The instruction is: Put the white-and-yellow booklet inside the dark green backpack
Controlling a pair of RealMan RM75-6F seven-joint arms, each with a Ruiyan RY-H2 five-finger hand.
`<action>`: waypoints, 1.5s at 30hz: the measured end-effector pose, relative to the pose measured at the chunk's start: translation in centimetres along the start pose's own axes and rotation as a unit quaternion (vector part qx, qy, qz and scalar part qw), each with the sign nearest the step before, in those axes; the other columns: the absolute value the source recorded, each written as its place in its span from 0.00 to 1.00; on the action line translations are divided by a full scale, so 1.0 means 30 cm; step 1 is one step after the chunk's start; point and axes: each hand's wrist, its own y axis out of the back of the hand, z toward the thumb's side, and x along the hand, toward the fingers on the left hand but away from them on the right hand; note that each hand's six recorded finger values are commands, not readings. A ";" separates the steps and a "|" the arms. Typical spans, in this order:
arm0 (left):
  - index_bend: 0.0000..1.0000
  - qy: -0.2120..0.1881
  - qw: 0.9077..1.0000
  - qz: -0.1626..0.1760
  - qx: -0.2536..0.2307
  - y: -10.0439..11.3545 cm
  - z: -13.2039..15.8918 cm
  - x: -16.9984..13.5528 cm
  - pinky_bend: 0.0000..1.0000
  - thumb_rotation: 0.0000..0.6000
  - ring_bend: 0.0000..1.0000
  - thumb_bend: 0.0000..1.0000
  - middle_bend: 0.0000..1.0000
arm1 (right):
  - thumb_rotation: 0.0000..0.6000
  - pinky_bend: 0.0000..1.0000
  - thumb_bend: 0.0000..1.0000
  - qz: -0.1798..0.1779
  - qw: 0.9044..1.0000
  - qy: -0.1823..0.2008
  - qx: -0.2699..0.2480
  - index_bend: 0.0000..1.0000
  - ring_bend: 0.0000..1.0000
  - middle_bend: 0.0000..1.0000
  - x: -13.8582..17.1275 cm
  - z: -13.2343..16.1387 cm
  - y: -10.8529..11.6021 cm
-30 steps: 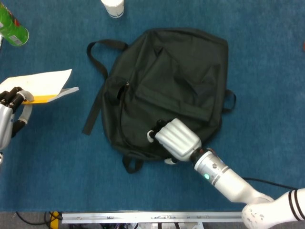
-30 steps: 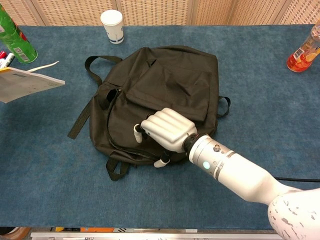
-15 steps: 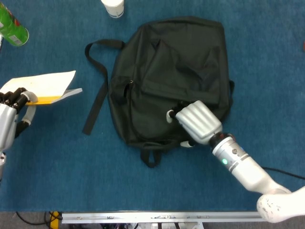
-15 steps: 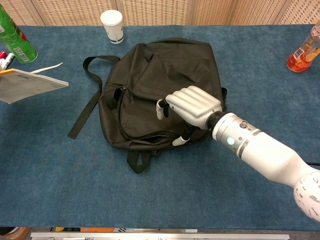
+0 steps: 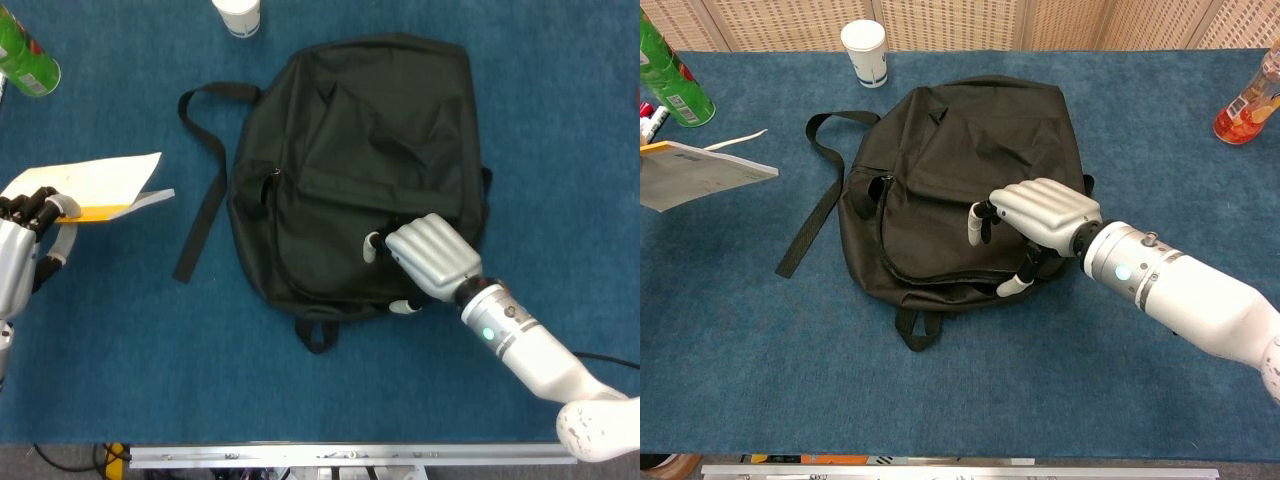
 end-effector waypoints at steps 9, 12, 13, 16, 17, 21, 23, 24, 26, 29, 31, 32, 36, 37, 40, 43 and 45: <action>0.71 0.000 1.000 0.003 -0.001 0.004 -0.003 0.000 0.84 1.00 0.73 0.47 0.79 | 1.00 0.57 0.36 -0.034 0.999 -0.021 0.025 0.51 0.34 0.46 -0.035 -0.028 0.021; 0.71 -0.001 1.000 0.004 -0.001 0.006 -0.003 -0.001 0.84 1.00 0.73 0.47 0.79 | 1.00 0.59 0.48 -0.036 0.998 -0.030 0.034 0.54 0.36 0.48 -0.046 -0.041 0.019; 0.71 -0.001 1.000 0.004 0.000 0.007 -0.004 -0.001 0.84 1.00 0.73 0.47 0.79 | 1.00 0.60 0.53 -0.035 0.998 -0.032 0.036 0.54 0.37 0.49 -0.049 -0.044 0.018; 0.71 -0.001 1.000 0.004 0.000 0.009 -0.005 0.000 0.84 1.00 0.73 0.47 0.79 | 1.00 0.60 0.57 -0.032 0.998 -0.039 0.042 0.56 0.37 0.50 -0.057 -0.055 0.014; 0.71 -0.001 1.000 0.004 0.000 0.009 -0.005 0.000 0.84 1.00 0.73 0.47 0.79 | 1.00 0.60 0.57 -0.030 0.998 -0.042 0.043 0.56 0.37 0.50 -0.061 -0.059 0.012; 0.71 0.000 1.000 0.003 0.001 0.009 -0.008 -0.001 0.84 1.00 0.73 0.47 0.79 | 1.00 0.64 0.57 -0.027 0.998 -0.045 0.044 0.56 0.38 0.50 -0.072 -0.066 0.014; 0.71 0.001 1.000 0.003 0.001 0.010 -0.010 -0.001 0.84 1.00 0.73 0.47 0.79 | 1.00 0.68 0.60 -0.029 0.998 -0.045 0.041 0.56 0.40 0.51 -0.076 -0.067 0.017; 0.71 0.001 1.000 0.003 0.001 0.011 -0.011 0.000 0.84 1.00 0.73 0.47 0.79 | 1.00 0.70 0.61 -0.031 0.998 -0.046 0.040 0.58 0.43 0.53 -0.077 -0.068 0.020; 0.71 0.001 1.000 0.005 0.001 0.015 -0.013 0.001 0.84 1.00 0.73 0.47 0.79 | 1.00 0.75 0.63 -0.037 0.997 -0.045 0.040 0.64 0.48 0.57 -0.079 -0.067 0.028; 0.71 -0.001 1.000 0.008 0.000 0.023 -0.014 0.003 0.84 1.00 0.73 0.47 0.79 | 1.00 0.79 0.64 -0.048 0.997 -0.046 0.034 0.70 0.52 0.61 -0.079 -0.069 0.046; 0.71 -0.002 1.000 0.009 -0.001 0.027 -0.013 0.004 0.84 1.00 0.73 0.47 0.79 | 1.00 0.82 0.64 -0.056 0.997 -0.048 0.030 0.73 0.55 0.64 -0.075 -0.075 0.062; 0.71 -0.003 1.000 0.009 -0.003 0.028 -0.013 0.005 0.84 1.00 0.73 0.47 0.79 | 1.00 0.83 0.64 -0.063 0.996 -0.049 0.027 0.74 0.56 0.65 -0.072 -0.080 0.076; 0.71 -0.008 1.000 0.010 -0.007 0.034 -0.012 0.009 0.84 1.00 0.73 0.47 0.79 | 1.00 0.86 0.64 -0.089 0.994 -0.055 0.013 0.77 0.59 0.68 -0.055 -0.102 0.125; 0.71 -0.011 1.000 0.010 -0.008 0.036 -0.011 0.011 0.84 1.00 0.73 0.47 0.79 | 1.00 0.87 0.64 -0.096 0.994 -0.058 0.010 0.77 0.60 0.69 -0.051 -0.109 0.138; 0.71 -0.016 1.000 0.014 -0.016 0.047 -0.009 0.018 0.84 1.00 0.73 0.47 0.79 | 1.00 0.89 0.64 -0.120 0.990 -0.068 -0.004 0.78 0.61 0.70 -0.035 -0.137 0.183; 0.71 -0.021 0.999 0.021 -0.026 0.062 -0.006 0.028 0.84 1.00 0.73 0.47 0.79 | 1.00 0.90 0.64 -0.138 0.987 -0.080 -0.014 0.79 0.62 0.70 -0.022 -0.168 0.223; 0.71 -0.024 0.999 0.024 -0.032 0.070 -0.004 0.035 0.84 1.00 0.73 0.47 0.79 | 1.00 0.90 0.64 -0.148 0.985 -0.089 -0.021 0.79 0.62 0.70 -0.016 -0.185 0.246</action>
